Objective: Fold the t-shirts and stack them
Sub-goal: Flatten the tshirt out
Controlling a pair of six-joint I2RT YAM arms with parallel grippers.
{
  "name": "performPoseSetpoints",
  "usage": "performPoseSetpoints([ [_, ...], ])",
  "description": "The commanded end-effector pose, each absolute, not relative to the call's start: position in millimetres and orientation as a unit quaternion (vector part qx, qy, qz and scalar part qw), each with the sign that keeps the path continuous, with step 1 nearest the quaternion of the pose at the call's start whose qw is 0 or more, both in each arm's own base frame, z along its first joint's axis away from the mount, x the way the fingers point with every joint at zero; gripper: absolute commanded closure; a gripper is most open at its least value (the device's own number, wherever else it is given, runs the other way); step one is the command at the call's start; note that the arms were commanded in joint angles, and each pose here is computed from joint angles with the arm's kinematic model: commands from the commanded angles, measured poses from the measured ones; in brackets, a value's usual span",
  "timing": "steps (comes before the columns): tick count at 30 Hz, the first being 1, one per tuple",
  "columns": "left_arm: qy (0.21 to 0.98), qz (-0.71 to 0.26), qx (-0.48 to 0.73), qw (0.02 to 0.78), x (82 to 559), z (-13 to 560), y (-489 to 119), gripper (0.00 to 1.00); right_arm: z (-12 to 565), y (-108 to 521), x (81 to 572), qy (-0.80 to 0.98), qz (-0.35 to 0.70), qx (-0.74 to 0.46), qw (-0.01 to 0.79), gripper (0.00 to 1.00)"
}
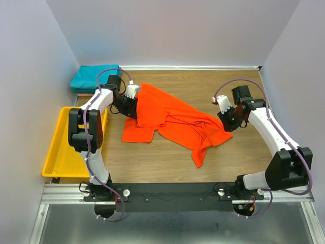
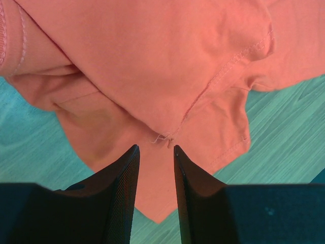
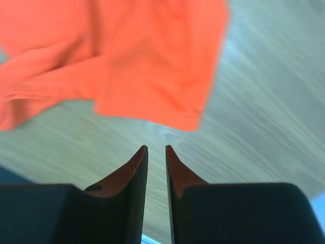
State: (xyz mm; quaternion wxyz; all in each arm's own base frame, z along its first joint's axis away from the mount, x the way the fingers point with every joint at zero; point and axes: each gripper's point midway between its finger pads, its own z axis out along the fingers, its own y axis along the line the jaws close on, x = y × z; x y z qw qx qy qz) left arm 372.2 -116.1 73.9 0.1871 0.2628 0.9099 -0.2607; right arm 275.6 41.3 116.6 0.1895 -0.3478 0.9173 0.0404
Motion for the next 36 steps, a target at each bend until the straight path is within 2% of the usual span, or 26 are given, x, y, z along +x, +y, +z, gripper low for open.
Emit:
performPoseSetpoints([
  [1, 0.905, -0.254, 0.273, 0.204, 372.4, 82.6, -116.3, 0.59, 108.7, 83.7, 236.2, 0.919, 0.131, -0.344, 0.141, 0.74],
  [9, 0.908, -0.255, 0.267, 0.198, 368.0, 79.3, -117.3, 0.59, 78.7, 99.6, 239.7, 0.923, 0.130, -0.342, 0.118, 0.64],
  [21, 0.909, -0.247, 0.269, 0.199, 368.0, 81.3, -115.1, 0.59, 38.7, 108.0, 234.5, 0.927, 0.093, -0.360, 0.055, 0.62],
  [36, 0.910, -0.250, 0.268, 0.193, 372.8, 75.9, -115.7, 0.59, 20.4, 99.3, 238.4, 0.934, 0.054, -0.350, 0.040, 0.61],
])
